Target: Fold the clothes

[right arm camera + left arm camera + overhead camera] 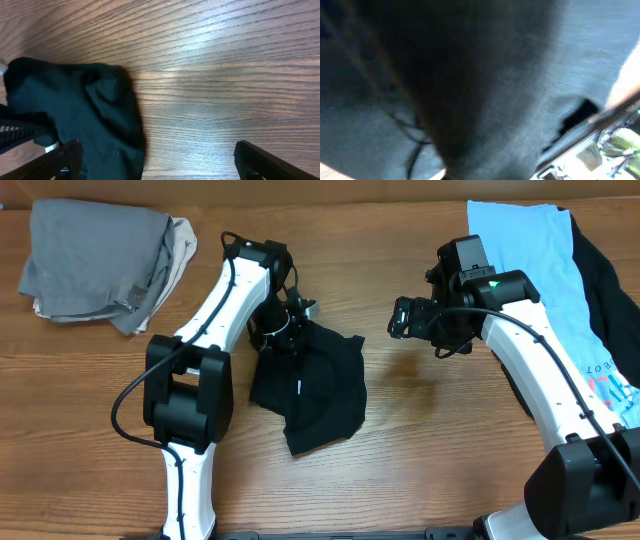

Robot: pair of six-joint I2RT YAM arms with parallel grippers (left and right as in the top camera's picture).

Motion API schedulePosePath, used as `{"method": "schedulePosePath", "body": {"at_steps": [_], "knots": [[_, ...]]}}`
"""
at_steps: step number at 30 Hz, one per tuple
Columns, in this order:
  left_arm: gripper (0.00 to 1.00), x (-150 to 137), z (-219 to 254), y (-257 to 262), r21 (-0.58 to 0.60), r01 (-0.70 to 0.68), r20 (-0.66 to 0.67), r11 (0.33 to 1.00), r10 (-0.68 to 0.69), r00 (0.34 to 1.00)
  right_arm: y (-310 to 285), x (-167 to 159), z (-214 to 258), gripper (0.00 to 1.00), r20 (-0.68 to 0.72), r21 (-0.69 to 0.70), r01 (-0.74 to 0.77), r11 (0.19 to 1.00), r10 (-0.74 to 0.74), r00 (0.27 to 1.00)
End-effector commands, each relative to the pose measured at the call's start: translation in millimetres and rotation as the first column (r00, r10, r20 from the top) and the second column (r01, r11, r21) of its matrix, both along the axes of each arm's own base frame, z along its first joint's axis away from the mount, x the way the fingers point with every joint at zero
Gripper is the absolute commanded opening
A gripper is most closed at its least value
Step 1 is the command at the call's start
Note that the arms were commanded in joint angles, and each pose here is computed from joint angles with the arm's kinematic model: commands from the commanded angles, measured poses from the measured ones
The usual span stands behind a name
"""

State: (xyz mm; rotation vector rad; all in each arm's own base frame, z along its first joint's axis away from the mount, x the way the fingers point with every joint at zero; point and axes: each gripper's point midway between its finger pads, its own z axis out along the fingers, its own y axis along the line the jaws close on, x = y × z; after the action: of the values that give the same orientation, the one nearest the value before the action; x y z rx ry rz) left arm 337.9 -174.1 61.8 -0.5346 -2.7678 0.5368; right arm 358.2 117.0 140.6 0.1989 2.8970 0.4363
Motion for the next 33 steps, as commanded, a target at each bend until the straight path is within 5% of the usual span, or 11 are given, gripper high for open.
{"method": "schedulePosePath", "body": {"at_steps": [1, 15, 16, 17, 18, 20, 21, 33], "knots": [[0.04, 1.1, -6.9, 21.3, 0.175, -0.042, 0.035, 0.984, 0.036, 0.999, -0.2, 5.7, 17.5, 1.00, 0.059, 0.003, -0.004, 1.000, 0.004, 0.998], [0.06, 58.8, 28.5, 126.9, 0.509, -0.277, 0.299, 0.815, 0.135, 0.945, 0.9, 9.9, 16.7, 1.00, 0.070, 0.006, -0.005, 1.000, 0.004, 0.998], [0.14, 63.5, 28.0, 127.6, 0.499, -0.291, 0.316, 0.816, 0.141, 0.938, 1.1, 10.3, 15.5, 1.00, 0.068, 0.006, -0.005, 1.000, 0.004, 0.998], [0.32, 68.1, 27.5, 127.6, 0.489, -0.303, 0.332, 0.818, 0.147, 0.932, 1.2, 10.9, 15.6, 1.00, 0.070, 0.006, -0.005, 1.000, 0.004, 0.998], [0.63, 71.6, 27.3, 126.9, 0.481, -0.312, 0.345, 0.819, 0.151, 0.927, 1.3, 11.1, 14.1, 1.00, 0.066, 0.006, -0.005, 1.000, 0.004, 0.998], [0.90, 72.2, 27.2, 126.7, 0.480, -0.313, 0.347, 0.819, 0.150, 0.926, 1.3, 11.2, 11.9, 1.00, 0.060, 0.004, -0.005, 1.000, 0.005, 0.998], [0.95, 70.9, 27.3, 127.3, 0.483, -0.313, 0.342, 0.818, 0.153, 0.927, 1.3, 11.1, 11.2, 1.00, 0.057, 0.004, -0.005, 1.000, 0.005, 0.998], [0.90, 32.8, 31.0, 146.8, 0.427, -0.328, 0.163, 0.843, 0.285, 0.945, 1.2, 11.5, 9.6, 1.00, 0.067, -0.011, -0.050, 0.999, 0.050, 0.996]]}}
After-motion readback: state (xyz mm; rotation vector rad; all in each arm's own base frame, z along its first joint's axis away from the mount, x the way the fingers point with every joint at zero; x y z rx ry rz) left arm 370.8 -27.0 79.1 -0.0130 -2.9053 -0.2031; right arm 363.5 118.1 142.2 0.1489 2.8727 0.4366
